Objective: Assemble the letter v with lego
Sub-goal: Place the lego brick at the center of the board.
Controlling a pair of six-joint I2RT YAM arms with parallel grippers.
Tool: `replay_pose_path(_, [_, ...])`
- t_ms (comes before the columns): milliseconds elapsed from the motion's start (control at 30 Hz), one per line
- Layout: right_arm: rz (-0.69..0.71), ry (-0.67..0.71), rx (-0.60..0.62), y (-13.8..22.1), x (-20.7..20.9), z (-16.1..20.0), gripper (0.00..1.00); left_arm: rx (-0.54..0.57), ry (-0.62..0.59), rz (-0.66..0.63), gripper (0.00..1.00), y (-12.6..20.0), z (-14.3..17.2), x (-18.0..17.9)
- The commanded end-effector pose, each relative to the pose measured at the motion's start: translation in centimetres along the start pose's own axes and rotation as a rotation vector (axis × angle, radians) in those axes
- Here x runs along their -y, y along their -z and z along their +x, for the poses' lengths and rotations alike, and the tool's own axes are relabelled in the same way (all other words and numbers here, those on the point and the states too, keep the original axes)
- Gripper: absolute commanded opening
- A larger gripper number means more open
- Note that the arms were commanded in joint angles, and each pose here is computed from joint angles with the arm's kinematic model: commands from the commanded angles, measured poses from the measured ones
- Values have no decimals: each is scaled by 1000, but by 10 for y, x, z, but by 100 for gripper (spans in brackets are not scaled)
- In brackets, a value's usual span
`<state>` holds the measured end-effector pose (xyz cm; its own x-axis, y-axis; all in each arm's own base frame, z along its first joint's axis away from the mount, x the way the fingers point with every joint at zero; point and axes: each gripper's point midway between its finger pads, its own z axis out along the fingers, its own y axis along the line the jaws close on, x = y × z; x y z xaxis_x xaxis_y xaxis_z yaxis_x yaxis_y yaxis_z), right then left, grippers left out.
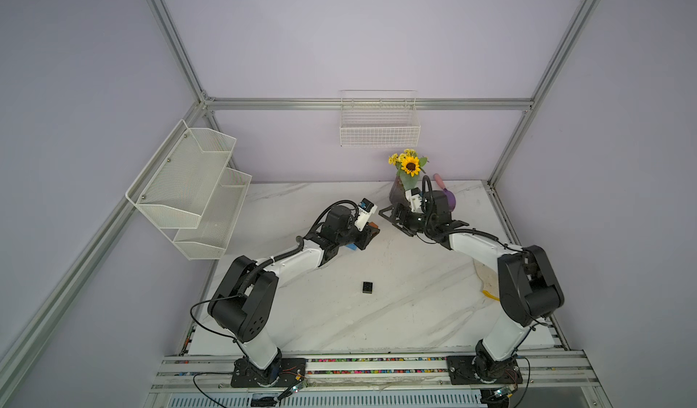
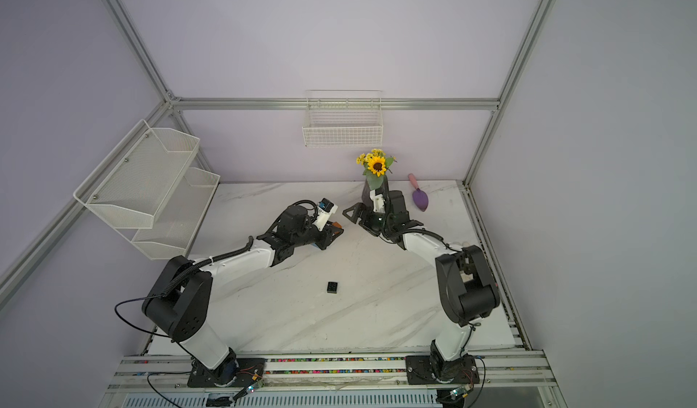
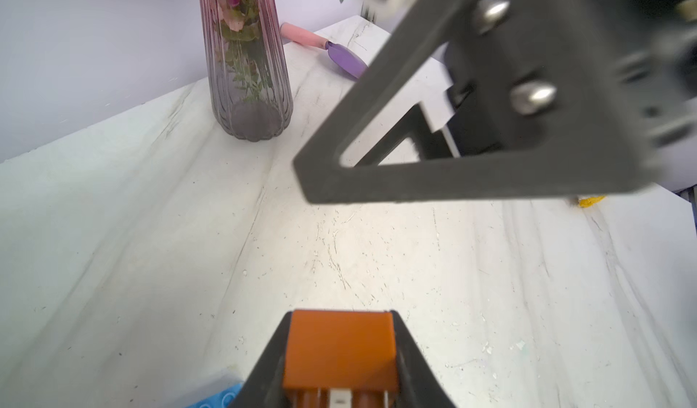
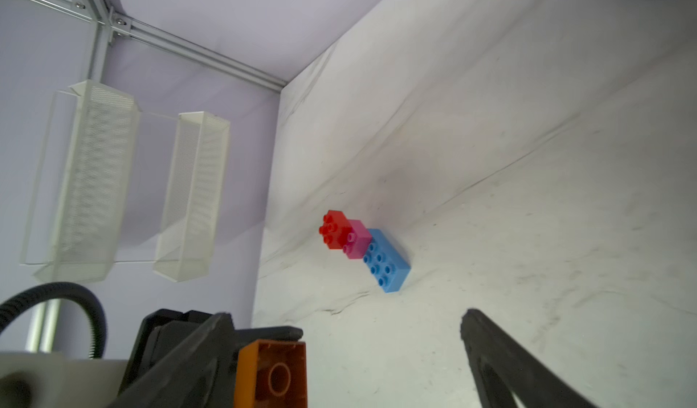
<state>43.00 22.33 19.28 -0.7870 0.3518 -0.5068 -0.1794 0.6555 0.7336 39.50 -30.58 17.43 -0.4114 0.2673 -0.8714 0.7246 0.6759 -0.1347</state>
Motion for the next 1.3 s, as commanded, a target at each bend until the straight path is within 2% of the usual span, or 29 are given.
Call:
replay_pose_path(0, [424,164,22,42,65,9,97,-189,62,-15,13,-11,38,5])
replay_pose_path(167, [567,220,105,84,78,6,97,-411,86,-21,12,-32,64,21])
replay_pose_path(267, [590,241,159,103,76,4,97,-510,42,-5,11,-41,74,39])
replay_pose_path(433, [620,276,221,125,75,2,97,-636,23,-27,11,-47,85,50])
replay_pose_path(667, [608,358,310,144,66,-4,97,-854,-49,-84,11,-55,108,68])
replay_pose_path(767, [634,329,252,136,74,2,97,-912,-38,-81,11,-61,122,72])
replay_pose_path(867, [583,340,138,117,74,16,97,-962,-23,-80,11,-65,137,74])
replay_pose_path(1100, [491,322,175,111,65,18,97,-966,-26,-87,13,-66,138,78])
replay_pose_path(1267, [510,299,105,102,70,23,97,-947,-19,-94,29,-71,133,78])
